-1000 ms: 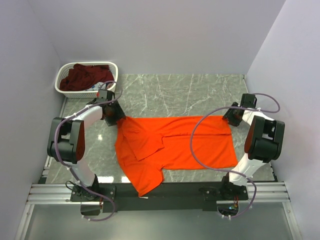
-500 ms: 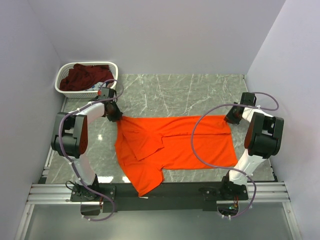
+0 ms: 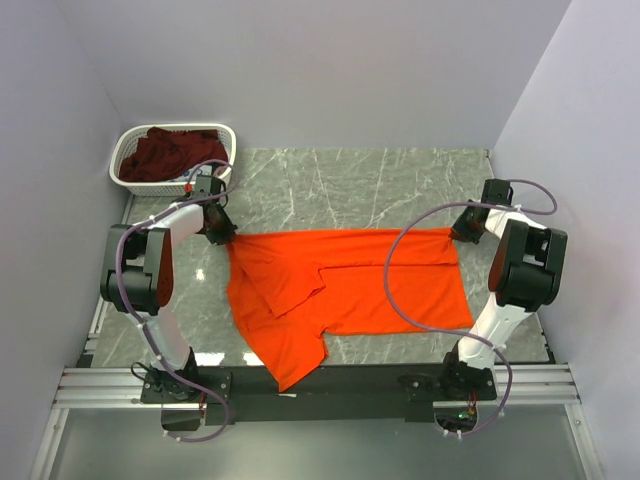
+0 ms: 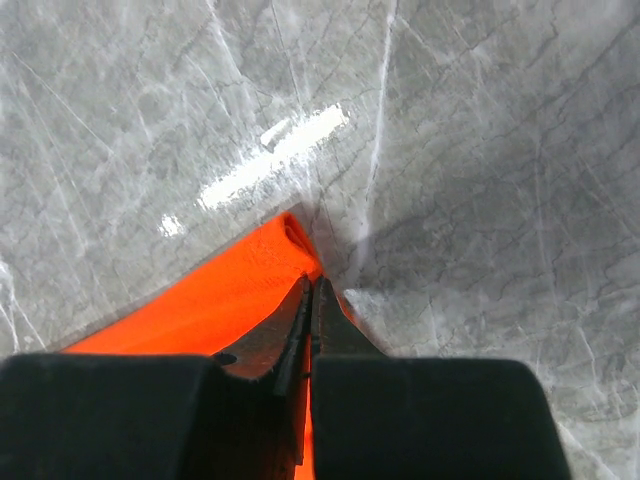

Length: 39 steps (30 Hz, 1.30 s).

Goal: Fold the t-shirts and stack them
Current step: Fold the tshirt

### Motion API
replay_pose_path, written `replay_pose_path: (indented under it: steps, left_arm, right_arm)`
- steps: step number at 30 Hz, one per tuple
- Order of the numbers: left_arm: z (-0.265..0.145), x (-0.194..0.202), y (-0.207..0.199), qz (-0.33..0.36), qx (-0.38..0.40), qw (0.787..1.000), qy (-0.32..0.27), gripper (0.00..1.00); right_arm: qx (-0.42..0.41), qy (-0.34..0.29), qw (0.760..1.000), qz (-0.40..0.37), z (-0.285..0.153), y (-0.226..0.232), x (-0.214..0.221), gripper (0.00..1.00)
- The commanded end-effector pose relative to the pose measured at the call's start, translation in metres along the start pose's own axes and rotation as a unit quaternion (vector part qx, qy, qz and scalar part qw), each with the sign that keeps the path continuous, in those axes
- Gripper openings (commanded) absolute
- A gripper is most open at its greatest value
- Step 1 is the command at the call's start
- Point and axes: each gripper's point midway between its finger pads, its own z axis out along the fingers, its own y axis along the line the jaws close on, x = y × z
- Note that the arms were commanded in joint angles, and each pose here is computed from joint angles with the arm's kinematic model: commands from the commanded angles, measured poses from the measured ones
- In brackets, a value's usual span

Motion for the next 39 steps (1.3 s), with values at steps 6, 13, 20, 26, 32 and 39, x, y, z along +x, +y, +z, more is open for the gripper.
replay_pose_path:
  steps: [6, 13, 20, 26, 32, 39]
  left_arm:
    - [0.000, -0.029, -0.008, -0.002, 0.012, 0.999, -0.035, 0.30]
    - [-0.030, -0.047, -0.019, -0.004, 0.029, 0.998, -0.062, 0.67]
    - [-0.092, -0.054, -0.007, -0.027, 0.017, 0.994, -0.107, 0.84]
    - [-0.112, -0.020, -0.033, -0.012, 0.075, 0.992, -0.097, 0.71]
    - [-0.080, 0.025, -0.066, 0.010, 0.119, 0.992, -0.039, 0.56]
    - [-0.028, 0.051, -0.036, -0.018, 0.052, 0.999, -0.001, 0.41]
  right_arm:
    - [-0.006, -0.030, 1.000, 0.001, 0.004, 0.007, -0.032, 0.11]
    - [-0.027, -0.049, 0.998, 0.004, -0.019, 0.024, -0.036, 0.41]
    - [-0.048, -0.075, 0.996, 0.021, -0.064, 0.036, -0.022, 0.45]
    - [-0.114, -0.045, 0.992, 0.033, -0.073, 0.056, 0.017, 0.40]
    - [-0.119, -0.012, 0.991, 0.058, -0.057, 0.050, 0.047, 0.36]
    - [-0.064, 0.005, 0.995, 0.071, -0.035, 0.023, 0.062, 0.34]
